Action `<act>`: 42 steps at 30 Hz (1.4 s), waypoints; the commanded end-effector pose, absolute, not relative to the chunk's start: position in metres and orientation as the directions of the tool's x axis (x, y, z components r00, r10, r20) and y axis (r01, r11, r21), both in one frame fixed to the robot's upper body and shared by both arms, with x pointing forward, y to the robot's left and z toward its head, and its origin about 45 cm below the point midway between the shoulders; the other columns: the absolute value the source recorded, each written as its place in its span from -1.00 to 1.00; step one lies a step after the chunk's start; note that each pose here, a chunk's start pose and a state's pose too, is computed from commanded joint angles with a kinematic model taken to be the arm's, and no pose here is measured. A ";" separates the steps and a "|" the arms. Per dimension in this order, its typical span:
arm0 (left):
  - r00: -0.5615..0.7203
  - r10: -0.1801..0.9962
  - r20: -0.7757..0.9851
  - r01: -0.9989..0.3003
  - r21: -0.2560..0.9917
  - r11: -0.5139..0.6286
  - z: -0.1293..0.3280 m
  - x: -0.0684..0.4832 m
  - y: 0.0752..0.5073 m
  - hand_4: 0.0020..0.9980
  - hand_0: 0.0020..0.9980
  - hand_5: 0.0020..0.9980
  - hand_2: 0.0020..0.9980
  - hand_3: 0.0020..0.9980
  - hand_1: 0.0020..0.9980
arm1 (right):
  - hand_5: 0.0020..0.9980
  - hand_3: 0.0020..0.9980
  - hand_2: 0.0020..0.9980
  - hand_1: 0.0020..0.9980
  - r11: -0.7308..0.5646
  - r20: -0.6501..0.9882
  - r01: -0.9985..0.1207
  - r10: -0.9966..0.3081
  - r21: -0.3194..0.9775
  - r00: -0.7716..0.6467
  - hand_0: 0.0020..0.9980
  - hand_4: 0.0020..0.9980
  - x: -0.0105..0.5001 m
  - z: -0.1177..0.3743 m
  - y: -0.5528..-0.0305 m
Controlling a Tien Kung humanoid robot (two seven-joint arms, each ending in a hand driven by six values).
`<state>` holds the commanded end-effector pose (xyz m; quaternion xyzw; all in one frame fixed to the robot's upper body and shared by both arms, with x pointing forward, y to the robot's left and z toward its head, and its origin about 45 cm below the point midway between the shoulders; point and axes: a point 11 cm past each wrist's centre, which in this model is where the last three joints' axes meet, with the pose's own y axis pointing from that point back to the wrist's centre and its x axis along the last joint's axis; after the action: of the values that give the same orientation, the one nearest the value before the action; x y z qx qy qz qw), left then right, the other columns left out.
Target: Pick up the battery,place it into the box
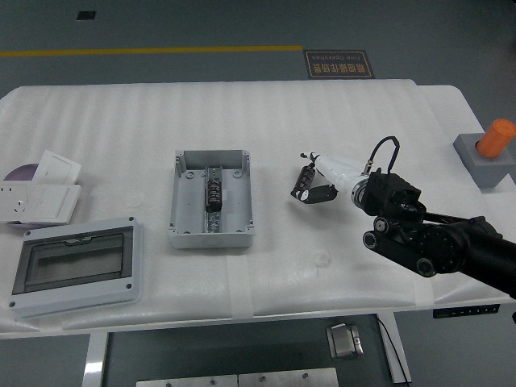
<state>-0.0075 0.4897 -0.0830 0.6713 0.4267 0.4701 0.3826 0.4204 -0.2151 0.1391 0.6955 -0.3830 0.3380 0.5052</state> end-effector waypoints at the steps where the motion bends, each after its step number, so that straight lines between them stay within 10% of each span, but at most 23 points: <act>1: 0.194 0.932 0.305 0.213 0.915 -0.343 -0.083 -0.008 0.490 0.03 0.33 -0.19 0.01 0.14 0.36 | -0.11 0.67 0.42 0.45 -0.196 0.856 -0.873 -0.189 0.447 0.480 0.57 0.46 0.420 0.138 -0.215; 18: 0.193 0.929 0.316 0.185 0.918 -0.351 -0.084 -0.005 0.490 0.03 0.33 -0.19 0.01 0.14 0.35 | -0.20 0.63 0.40 0.44 -0.218 0.880 -0.892 -0.185 0.397 0.437 0.56 0.36 0.419 0.142 -0.215; 19: 0.192 0.928 0.318 0.183 0.918 -0.352 -0.084 -0.005 0.490 0.03 0.32 -0.19 0.02 0.14 0.35 | -0.51 0.47 0.31 0.38 -0.221 0.883 -0.895 -0.187 0.388 0.430 0.50 -0.04 0.419 0.143 -0.214; 42: 0.188 0.927 0.325 0.176 0.917 -0.358 -0.085 -0.006 0.489 0.03 0.31 -0.18 0.07 0.14 0.34 | -0.60 0.43 0.27 0.28 -0.378 0.902 -0.903 -0.284 0.206 0.325 0.40 -0.17 0.404 0.204 -0.162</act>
<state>-0.0060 0.4893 -0.0845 0.6664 0.4136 0.4846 0.3873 0.4041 -0.1619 0.2037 0.7214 -0.4111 0.4106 0.3768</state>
